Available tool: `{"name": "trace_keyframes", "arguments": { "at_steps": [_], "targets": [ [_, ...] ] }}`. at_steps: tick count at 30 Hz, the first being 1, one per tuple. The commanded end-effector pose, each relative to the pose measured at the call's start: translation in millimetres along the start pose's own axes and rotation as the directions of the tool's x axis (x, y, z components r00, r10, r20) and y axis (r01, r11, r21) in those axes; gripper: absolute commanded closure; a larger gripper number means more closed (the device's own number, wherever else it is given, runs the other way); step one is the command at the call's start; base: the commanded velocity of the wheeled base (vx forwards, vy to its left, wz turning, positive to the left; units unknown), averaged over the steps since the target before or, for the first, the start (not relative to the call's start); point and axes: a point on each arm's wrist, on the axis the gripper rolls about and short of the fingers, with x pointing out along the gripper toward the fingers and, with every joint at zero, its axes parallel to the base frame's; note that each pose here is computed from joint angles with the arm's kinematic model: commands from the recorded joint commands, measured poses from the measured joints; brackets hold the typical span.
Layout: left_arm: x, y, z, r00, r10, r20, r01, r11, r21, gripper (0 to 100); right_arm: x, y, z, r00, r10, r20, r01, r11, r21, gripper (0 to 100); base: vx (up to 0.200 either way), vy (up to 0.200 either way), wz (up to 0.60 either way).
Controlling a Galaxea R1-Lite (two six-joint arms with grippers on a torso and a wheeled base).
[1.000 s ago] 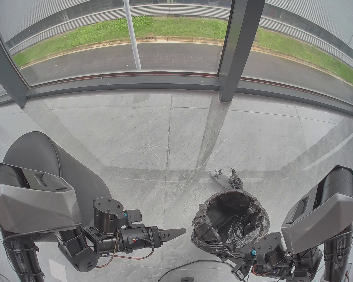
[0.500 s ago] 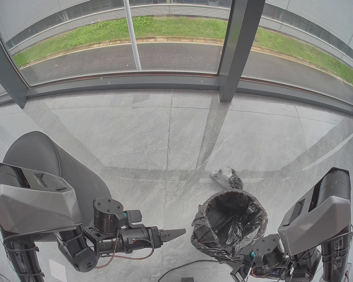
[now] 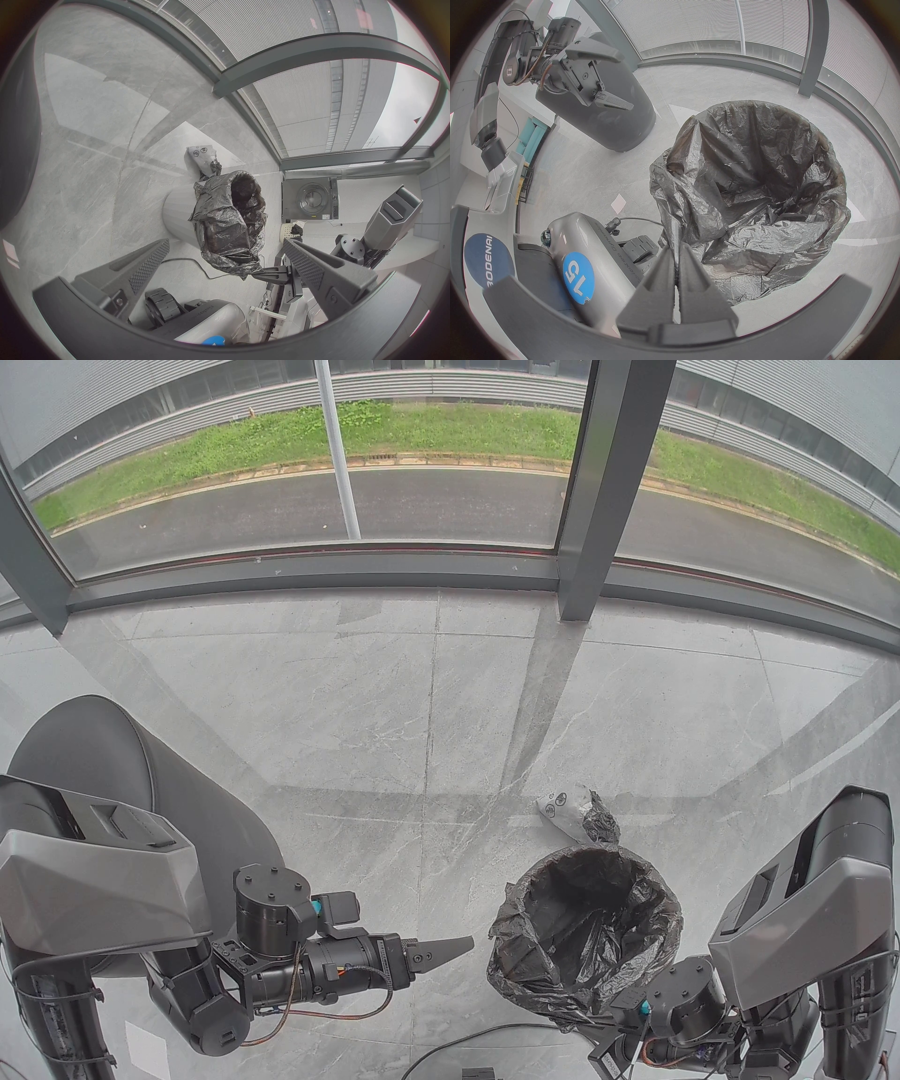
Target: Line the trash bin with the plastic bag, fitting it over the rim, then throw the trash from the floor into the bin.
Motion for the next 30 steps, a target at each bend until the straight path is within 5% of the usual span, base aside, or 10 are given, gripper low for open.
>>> {"name": "trace_keyframes", "arguments": {
  "at_steps": [1, 10, 14, 25, 30],
  "targets": [
    [1, 2, -7, 1.000, 0.001, -0.016, -0.001, 1.000, -0.002, 0, -1, 0, 0, 1.000, -0.006, 0.009, 0.006, 1.000, 0.000, 100, 0.000, 0.000, 0.00],
    [2, 8, -13, 1.000, -0.019, 0.019, 0.019, 1.000, 0.012, 0, -2, 0, -1, 1.000, -0.011, 0.004, 0.011, 1.000, -0.001, 100, 0.000, 0.000, 0.00],
    [1, 9, -12, 0.996, 0.044, 0.073, -0.045, 0.999, 0.002, 0, -3, -2, 0, 0.997, -0.078, 0.009, 0.078, 0.997, 0.000, 100, 0.000, 0.000, 0.00],
    [-3, 7, -16, 0.997, 0.051, 0.057, -0.052, 0.999, 0.008, 0, -5, -1, 2, 0.993, -0.116, 0.021, 0.117, 0.993, -0.020, 100, 0.000, 0.000, 0.00],
    [-5, -1, -20, 0.999, 0.032, 0.043, -0.035, 0.996, 0.076, 0, -3, -1, 1, 0.993, -0.113, 0.018, 0.114, 0.991, -0.070, 100, 0.000, 0.000, 0.00]
  ]
}}
